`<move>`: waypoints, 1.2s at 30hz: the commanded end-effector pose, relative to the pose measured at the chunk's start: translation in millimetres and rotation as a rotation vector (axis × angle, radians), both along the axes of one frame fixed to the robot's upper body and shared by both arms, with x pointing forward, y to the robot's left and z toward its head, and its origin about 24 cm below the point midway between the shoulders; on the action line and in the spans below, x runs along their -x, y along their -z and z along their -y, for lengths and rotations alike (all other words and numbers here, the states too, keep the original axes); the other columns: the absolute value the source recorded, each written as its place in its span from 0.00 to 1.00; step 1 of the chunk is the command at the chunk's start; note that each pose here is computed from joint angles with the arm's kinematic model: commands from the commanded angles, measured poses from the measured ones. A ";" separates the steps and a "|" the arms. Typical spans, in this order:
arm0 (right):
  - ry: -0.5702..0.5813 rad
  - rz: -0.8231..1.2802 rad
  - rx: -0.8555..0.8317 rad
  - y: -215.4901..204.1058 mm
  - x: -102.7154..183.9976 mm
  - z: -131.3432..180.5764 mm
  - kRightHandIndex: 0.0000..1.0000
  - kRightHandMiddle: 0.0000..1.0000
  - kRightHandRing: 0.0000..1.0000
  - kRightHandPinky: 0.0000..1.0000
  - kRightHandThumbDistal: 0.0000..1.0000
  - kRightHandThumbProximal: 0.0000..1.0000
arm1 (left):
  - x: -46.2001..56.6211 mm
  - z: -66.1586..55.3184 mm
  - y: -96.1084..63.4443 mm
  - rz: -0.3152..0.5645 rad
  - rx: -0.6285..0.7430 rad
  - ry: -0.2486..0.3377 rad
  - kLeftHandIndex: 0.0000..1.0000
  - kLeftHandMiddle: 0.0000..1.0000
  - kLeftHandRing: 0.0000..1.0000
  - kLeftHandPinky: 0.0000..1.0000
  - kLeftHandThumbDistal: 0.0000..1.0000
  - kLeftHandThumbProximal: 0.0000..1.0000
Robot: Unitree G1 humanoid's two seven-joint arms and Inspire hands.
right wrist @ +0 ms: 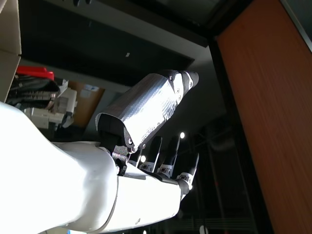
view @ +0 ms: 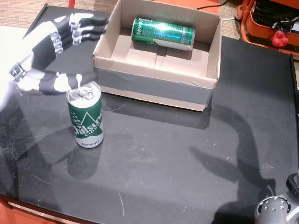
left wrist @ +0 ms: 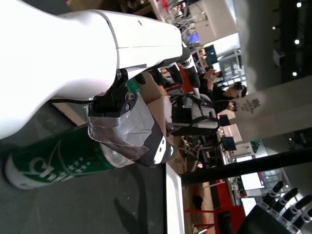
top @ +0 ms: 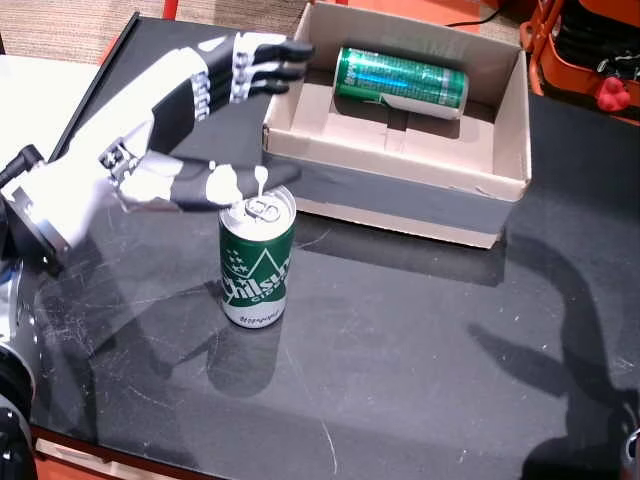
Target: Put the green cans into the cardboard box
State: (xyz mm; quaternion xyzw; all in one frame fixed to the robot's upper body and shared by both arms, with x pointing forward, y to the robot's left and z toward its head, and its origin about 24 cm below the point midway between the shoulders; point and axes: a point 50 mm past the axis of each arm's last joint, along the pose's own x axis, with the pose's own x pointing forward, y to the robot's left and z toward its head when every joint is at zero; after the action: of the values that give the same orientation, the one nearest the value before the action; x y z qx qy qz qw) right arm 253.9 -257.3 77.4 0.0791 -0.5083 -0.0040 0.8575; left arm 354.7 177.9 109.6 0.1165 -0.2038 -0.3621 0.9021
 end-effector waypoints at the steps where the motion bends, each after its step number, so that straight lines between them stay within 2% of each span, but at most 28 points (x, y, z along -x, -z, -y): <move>1: 0.007 -0.012 0.013 2.2 3.6 3.2 0.68 0.66 0.69 0.81 1.00 0.85 | 1.6 0.9 4.3 -0.014 -0.015 0.002 0.84 0.87 0.87 0.80 0.82 0.02; 9: -0.006 -0.013 0.022 1.9 4.3 5.7 0.68 0.66 0.69 0.81 1.00 0.82 | 3.6 1.5 10.9 -0.042 -0.028 0.014 0.90 0.90 0.89 0.83 0.87 0.11; 12: -0.008 -0.008 0.030 1.4 4.2 7.0 0.69 0.67 0.70 0.82 0.99 0.83 | 3.7 1.7 14.1 -0.074 -0.029 0.027 0.95 0.93 0.91 0.85 0.99 0.20; 15: -0.020 -0.006 0.038 0.8 3.9 7.4 0.71 0.67 0.69 0.83 1.00 0.84 | 4.4 1.3 15.9 -0.085 -0.030 0.033 0.98 0.95 0.92 0.87 1.00 0.27; 20: -0.012 -0.006 0.051 0.6 4.4 8.1 0.72 0.67 0.67 0.83 1.00 0.85 | 5.4 0.8 16.7 -0.080 -0.026 0.034 0.99 0.96 0.92 0.87 1.00 0.33; 23: -0.007 -0.006 0.053 0.4 4.7 8.5 0.76 0.66 0.66 0.82 1.00 0.86 | 5.7 0.7 17.3 -0.080 -0.025 0.032 0.99 0.95 0.92 0.88 1.00 0.33; 36: 0.006 -0.022 0.050 1.7 5.8 10.0 0.76 0.67 0.66 0.82 1.00 0.85 | 8.6 -0.9 24.1 -0.110 -0.008 0.030 0.99 0.95 0.91 0.87 1.00 0.28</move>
State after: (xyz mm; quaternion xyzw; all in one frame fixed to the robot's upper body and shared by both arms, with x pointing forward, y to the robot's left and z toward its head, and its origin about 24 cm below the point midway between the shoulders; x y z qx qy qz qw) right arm 252.7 -261.4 77.7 0.0698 -0.5059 0.0116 0.8597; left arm 349.8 179.5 95.3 0.1069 -0.1707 -0.3786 0.9034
